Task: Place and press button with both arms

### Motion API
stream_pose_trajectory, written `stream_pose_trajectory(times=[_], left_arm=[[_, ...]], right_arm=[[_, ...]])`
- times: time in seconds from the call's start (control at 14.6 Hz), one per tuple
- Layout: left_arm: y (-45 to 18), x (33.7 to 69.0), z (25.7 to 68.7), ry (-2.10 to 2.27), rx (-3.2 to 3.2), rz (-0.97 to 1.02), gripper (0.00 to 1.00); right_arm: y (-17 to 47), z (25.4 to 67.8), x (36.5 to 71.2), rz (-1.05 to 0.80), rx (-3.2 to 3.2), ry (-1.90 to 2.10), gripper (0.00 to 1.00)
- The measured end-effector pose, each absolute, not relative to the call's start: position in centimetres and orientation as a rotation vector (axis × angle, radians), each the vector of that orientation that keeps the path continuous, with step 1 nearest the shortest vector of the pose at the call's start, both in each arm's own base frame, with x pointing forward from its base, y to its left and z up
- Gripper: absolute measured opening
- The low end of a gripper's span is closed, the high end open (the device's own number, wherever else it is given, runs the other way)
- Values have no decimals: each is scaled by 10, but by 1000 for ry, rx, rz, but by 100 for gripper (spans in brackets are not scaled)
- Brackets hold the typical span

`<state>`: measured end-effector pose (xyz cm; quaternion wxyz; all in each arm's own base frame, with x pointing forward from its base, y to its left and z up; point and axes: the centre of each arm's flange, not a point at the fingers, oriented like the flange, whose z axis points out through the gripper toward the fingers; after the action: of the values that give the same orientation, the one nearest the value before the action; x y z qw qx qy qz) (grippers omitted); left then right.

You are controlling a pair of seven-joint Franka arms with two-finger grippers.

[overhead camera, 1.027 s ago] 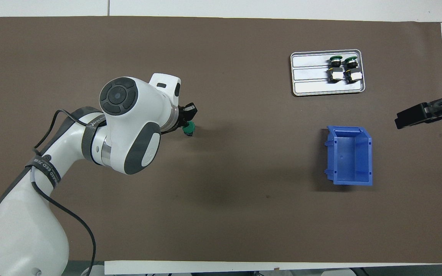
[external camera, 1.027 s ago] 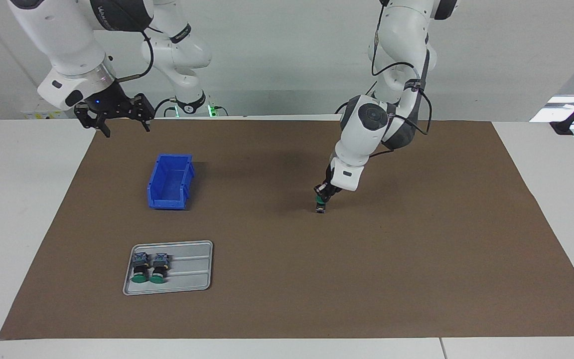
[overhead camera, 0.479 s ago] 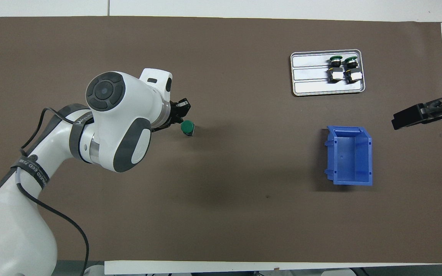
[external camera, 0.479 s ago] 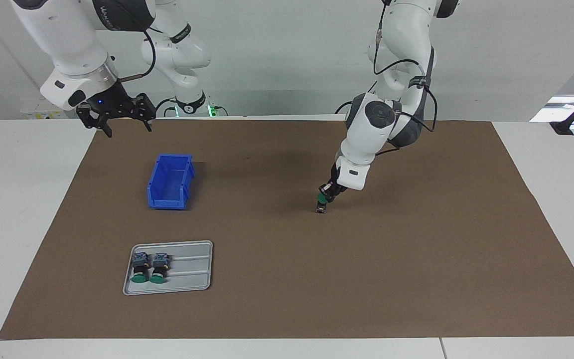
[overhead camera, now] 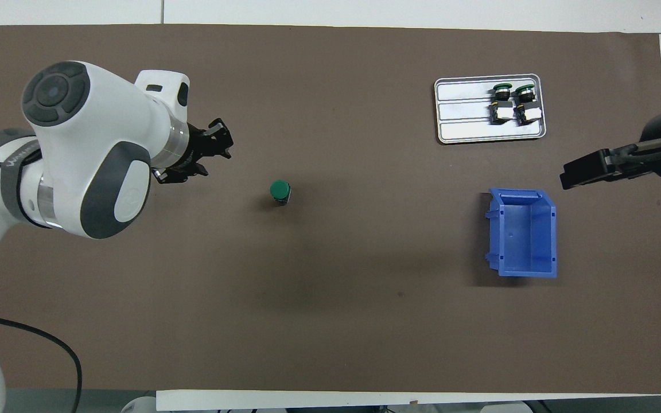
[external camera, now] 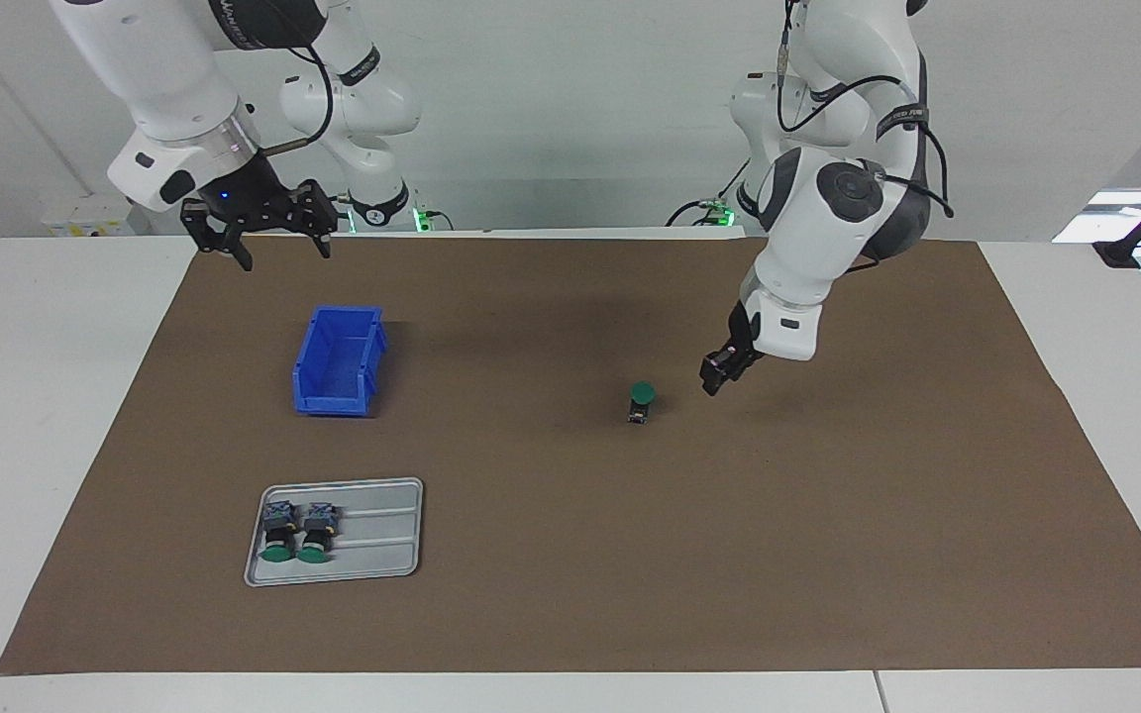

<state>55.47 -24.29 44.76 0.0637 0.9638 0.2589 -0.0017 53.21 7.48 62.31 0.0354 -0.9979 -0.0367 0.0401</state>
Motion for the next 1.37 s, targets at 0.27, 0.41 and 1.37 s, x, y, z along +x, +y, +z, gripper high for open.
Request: stream_pose_trajectory(times=[0.27,0.41,1.37], left_arm=[[-177,575,451,773,2951,-22,100],[-131,582,459,686,2988,-73,100],[-23,538,600,291,3200,-344,100]], right_arm=[[226,602,538,48,-3051,91,100],[305,565,535,37,-3035,175,100],[463,347,546,-86,-2992,383,100]])
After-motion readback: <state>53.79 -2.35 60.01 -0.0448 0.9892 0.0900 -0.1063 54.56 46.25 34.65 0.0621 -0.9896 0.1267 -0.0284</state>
